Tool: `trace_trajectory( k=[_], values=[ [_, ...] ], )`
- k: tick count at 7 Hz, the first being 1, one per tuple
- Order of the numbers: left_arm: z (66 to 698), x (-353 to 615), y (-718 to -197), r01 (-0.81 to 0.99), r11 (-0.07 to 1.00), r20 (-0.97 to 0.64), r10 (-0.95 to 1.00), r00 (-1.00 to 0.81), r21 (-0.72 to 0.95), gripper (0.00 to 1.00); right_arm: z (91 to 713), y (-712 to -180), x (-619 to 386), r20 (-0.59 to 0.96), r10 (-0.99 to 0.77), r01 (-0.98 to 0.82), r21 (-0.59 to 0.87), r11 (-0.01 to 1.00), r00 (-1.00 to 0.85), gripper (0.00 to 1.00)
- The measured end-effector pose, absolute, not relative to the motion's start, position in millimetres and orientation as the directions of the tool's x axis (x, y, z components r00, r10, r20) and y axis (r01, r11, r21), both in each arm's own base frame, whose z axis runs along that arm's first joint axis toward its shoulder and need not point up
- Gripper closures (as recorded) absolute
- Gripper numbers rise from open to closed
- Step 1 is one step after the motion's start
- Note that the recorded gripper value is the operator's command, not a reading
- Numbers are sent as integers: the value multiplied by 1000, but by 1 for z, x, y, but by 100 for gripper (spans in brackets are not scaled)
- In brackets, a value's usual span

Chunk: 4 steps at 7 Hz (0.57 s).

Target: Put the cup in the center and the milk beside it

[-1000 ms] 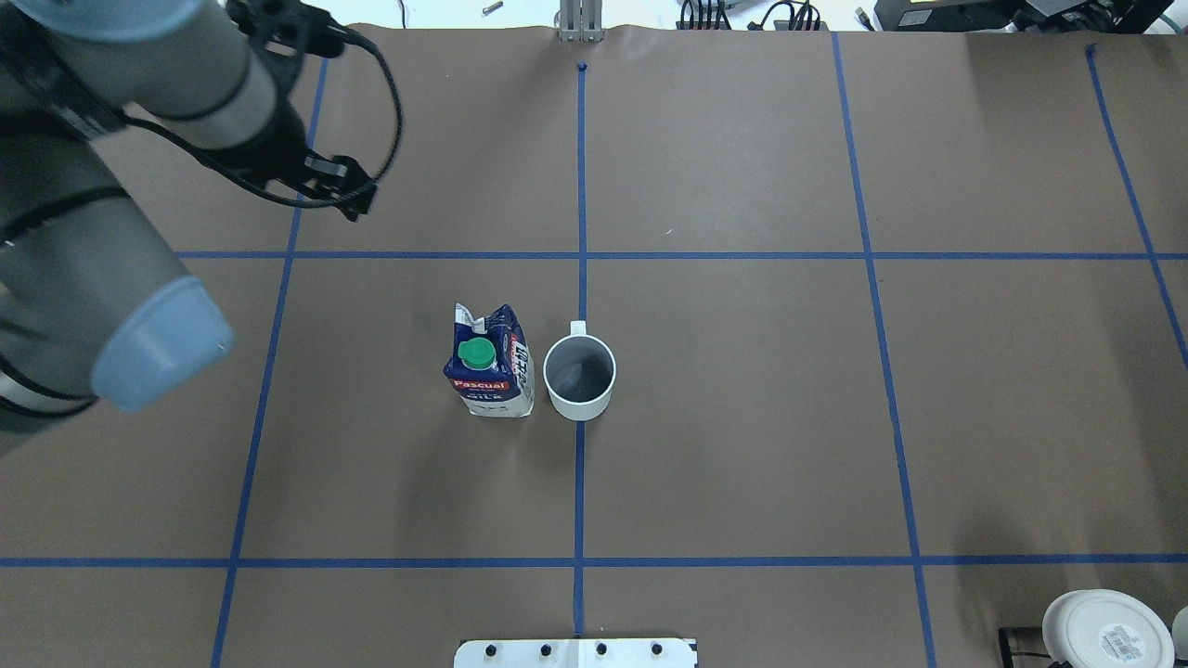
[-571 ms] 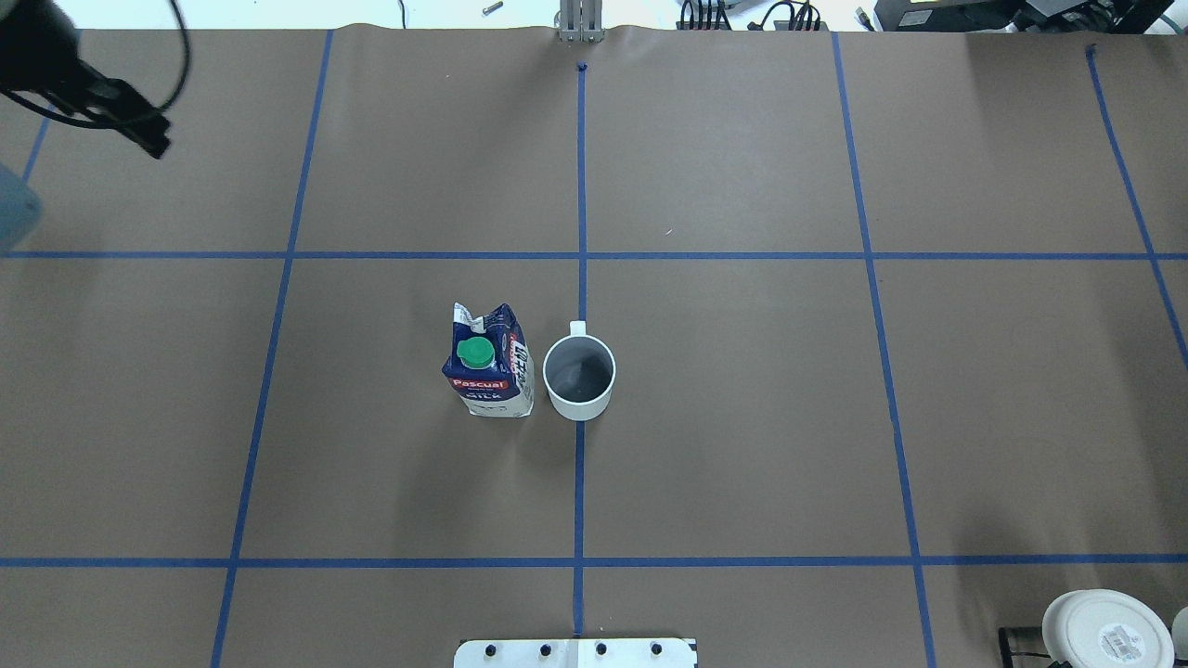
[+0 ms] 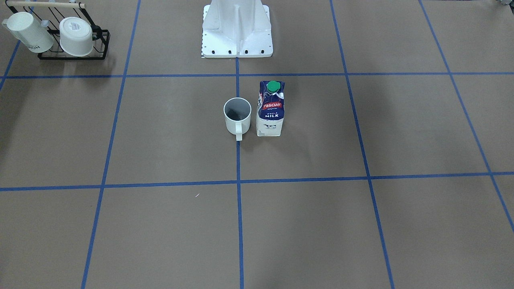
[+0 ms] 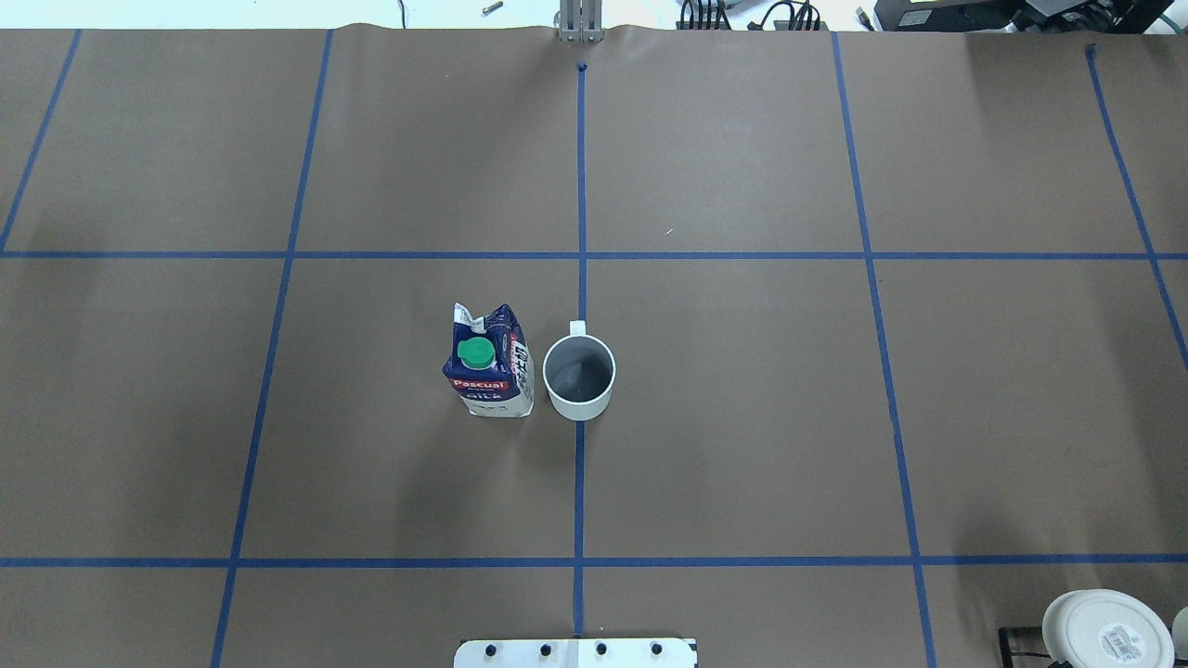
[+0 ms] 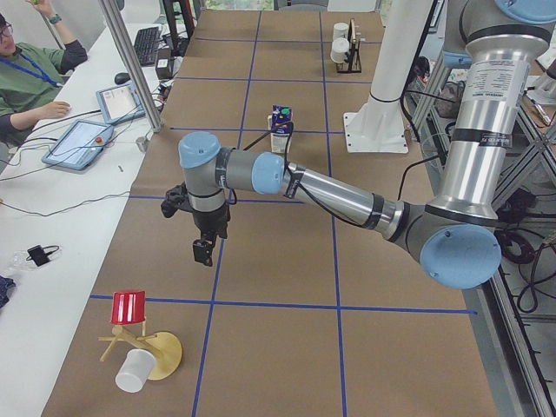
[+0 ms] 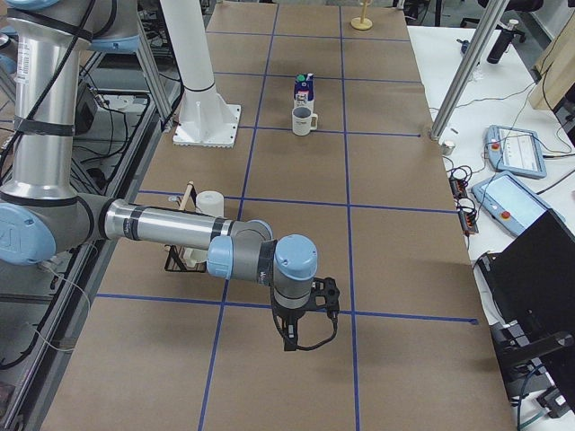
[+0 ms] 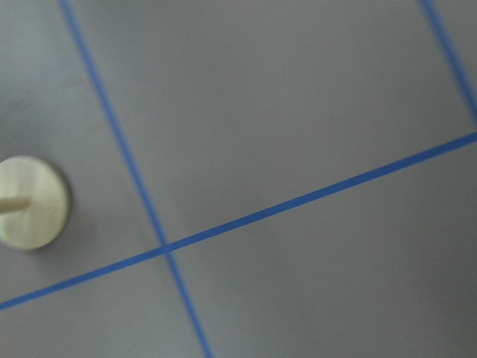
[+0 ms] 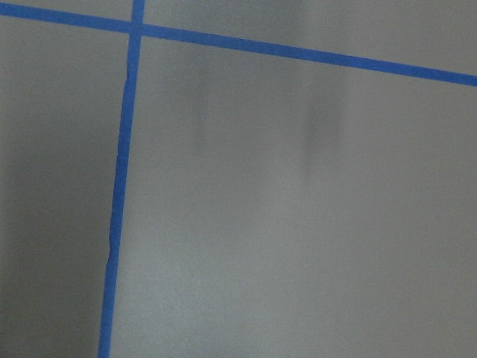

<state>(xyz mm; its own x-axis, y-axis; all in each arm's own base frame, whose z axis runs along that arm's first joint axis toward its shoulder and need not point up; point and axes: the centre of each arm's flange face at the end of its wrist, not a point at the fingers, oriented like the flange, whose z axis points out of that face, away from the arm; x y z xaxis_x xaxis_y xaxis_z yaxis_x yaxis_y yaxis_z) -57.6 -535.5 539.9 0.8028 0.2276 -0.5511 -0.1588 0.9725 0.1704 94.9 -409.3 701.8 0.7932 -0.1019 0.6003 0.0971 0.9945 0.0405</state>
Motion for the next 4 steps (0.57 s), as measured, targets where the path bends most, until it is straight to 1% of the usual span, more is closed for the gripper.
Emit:
trace_trajectory(
  k=[2, 4],
  values=[
    [581, -87, -503, -167, 972, -596, 234, 768, 165, 1, 699, -411, 94, 613, -105, 95, 48, 994, 783, 0],
    [594, -95, -484, -155, 975, -632, 221, 742, 160, 1, 697, -411, 93, 622, -107, 94, 53, 994, 776, 0]
  ],
)
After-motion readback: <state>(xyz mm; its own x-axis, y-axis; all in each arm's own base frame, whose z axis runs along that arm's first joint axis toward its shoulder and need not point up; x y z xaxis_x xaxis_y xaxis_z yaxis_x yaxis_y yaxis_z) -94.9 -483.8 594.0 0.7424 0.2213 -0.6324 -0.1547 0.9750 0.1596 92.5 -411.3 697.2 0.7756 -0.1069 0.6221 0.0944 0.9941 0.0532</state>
